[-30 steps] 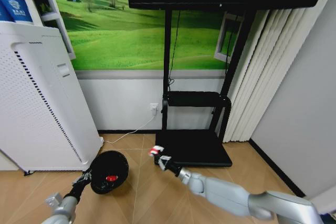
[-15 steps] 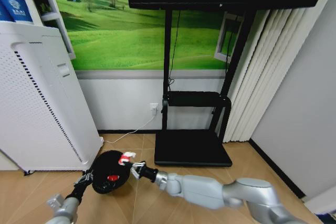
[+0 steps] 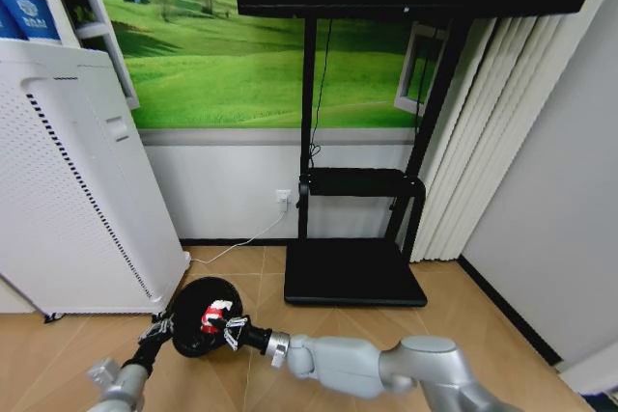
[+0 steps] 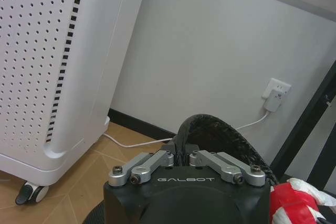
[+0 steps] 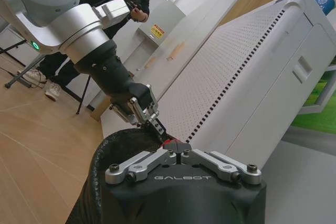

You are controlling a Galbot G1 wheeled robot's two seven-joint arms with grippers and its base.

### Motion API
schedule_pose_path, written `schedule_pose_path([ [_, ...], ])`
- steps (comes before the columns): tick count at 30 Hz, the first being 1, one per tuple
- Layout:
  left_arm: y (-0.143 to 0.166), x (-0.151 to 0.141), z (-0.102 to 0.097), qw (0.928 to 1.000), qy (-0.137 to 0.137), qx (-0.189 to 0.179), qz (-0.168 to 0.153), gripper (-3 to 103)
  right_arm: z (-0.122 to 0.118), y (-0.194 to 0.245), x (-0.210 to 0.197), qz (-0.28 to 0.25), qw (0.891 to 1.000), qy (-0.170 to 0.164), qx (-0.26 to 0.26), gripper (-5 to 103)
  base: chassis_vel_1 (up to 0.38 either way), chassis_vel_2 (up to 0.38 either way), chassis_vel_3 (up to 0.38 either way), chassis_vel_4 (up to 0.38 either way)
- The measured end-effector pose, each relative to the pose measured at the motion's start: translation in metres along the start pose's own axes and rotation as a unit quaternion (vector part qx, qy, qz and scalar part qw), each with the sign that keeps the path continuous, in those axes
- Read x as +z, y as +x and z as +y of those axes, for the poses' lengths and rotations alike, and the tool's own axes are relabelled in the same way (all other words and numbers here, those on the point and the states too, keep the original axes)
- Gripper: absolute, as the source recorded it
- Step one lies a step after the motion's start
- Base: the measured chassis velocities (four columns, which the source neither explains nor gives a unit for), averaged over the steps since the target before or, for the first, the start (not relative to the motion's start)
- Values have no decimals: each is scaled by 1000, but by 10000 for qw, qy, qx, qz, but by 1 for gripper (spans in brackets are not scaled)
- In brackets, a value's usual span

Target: Pick up the trash bin and place the garbage on the floor into it.

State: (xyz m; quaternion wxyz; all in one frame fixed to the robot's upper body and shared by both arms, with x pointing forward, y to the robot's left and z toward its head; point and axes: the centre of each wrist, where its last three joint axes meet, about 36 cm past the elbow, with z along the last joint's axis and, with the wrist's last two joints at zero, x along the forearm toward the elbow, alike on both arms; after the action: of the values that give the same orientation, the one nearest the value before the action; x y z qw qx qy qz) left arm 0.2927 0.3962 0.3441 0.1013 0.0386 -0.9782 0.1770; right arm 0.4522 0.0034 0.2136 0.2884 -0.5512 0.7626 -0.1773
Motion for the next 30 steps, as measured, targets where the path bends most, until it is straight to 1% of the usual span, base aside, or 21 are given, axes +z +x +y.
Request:
schedule_pose_path([
  [2, 0, -1, 0, 10000, 3, 3, -4, 7, 5, -2, -1, -15, 10000, -17, 52, -2, 0, 0, 0, 0],
  [4, -1, -3, 1, 10000, -2, 27, -8, 7, 14, -4, -2, -34, 9999, -49, 125, 8, 0, 0, 0, 0],
  [6, -1, -3, 1, 10000, -5, 35, -8, 7, 15, -3, -2, -32, 9999, -54, 131, 8, 0, 0, 0, 0],
  [8, -1, -3, 1, 10000, -11, 46, -5, 7, 17, 0, -1, 6, 9999, -59, 141, 19, 0, 0, 0, 0],
  [9, -1, -3, 1, 10000, -11, 46, -5, 7, 17, 0, -1, 6, 9999, -59, 141, 19, 0, 0, 0, 0],
  [10, -1, -3, 2, 10000, -9, 50, -4, 7, 17, 2, 1, 43, 9998, -53, 164, 30, 0, 0, 0, 0],
  [11, -1, -2, 2, 10000, -6, 54, 3, 7, 16, 4, 2, 67, 9998, -43, 189, 30, 0, 0, 0, 0],
  [12, -1, -2, 2, 10000, -7, 51, 10, 7, 14, 6, 4, 102, 9997, -35, 230, 36, 0, 0, 0, 0],
  [13, -1, -2, 2, 10000, -7, 51, 10, 7, 14, 6, 4, 102, 9997, -35, 230, 36, 0, 0, 0, 0],
  [15, -1, -1, 3, 10000, -12, 42, 14, 7, 9, 10, 7, 199, 9991, -53, 371, 41, 0, 0, 0, 0],
  [16, -1, -1, 3, 10000, -13, 41, 11, 7, 6, 13, 9, 260, 9986, -68, 466, 46, 0, 0, 0, 0],
  [17, 0, -1, 4, 10000, -22, 29, -8, 7, -4, 25, 15, 452, 9960, -83, 761, 51, 0, 0, 0, 0],
  [18, 0, -2, 5, 10000, -32, 22, -14, 7, -10, 31, 17, 529, 9948, -59, 872, 57, 0, 0, 0, 0],
  [19, 0, -2, 5, 10000, -32, 22, -14, 7, -10, 31, 17, 529, 9948, -59, 872, 57, 0, 0, 0, 0],
  [22, 2, -6, 8, 9999, -91, -49, -55, 7, -43, 72, 30, 927, 9846, 131, 1479, 73, 0, 0, 0, 0],
  [23, 2, -6, 8, 9999, -91, -49, -55, 7, -43, 72, 30, 927, 9846, 131, 1479, 73, 0, 0, 0, 0],
  [25, 1, -8, 8, 9998, -145, -138, -92, 7, -63, 96, 36, 1143, 9749, 264, 1891, 84, 0, 0, 0, 0],
  [26, 1, -8, 8, 9998, -145, -138, -92, 7, -63, 96, 36, 1143, 9749, 264, 1891, 84, 0, 0, 0, 0],
  [28, 0, -12, 6, 9996, -166, -187, -129, 7, -87, 124, 41, 1387, 9638, 435, 2234, 95, 0, 0, 0, 0],
  [29, 0, -12, 6, 9996, -166, -187, -129, 7, -87, 124, 41, 1387, 9638, 435, 2234, 95, 0, 0, 0, 0],
  [30, 0, -14, 5, 9996, -182, -177, -140, 7, -100, 145, 44, 1566, 9563, 552, 2408, 98, 0, 0, 0, 0],
])
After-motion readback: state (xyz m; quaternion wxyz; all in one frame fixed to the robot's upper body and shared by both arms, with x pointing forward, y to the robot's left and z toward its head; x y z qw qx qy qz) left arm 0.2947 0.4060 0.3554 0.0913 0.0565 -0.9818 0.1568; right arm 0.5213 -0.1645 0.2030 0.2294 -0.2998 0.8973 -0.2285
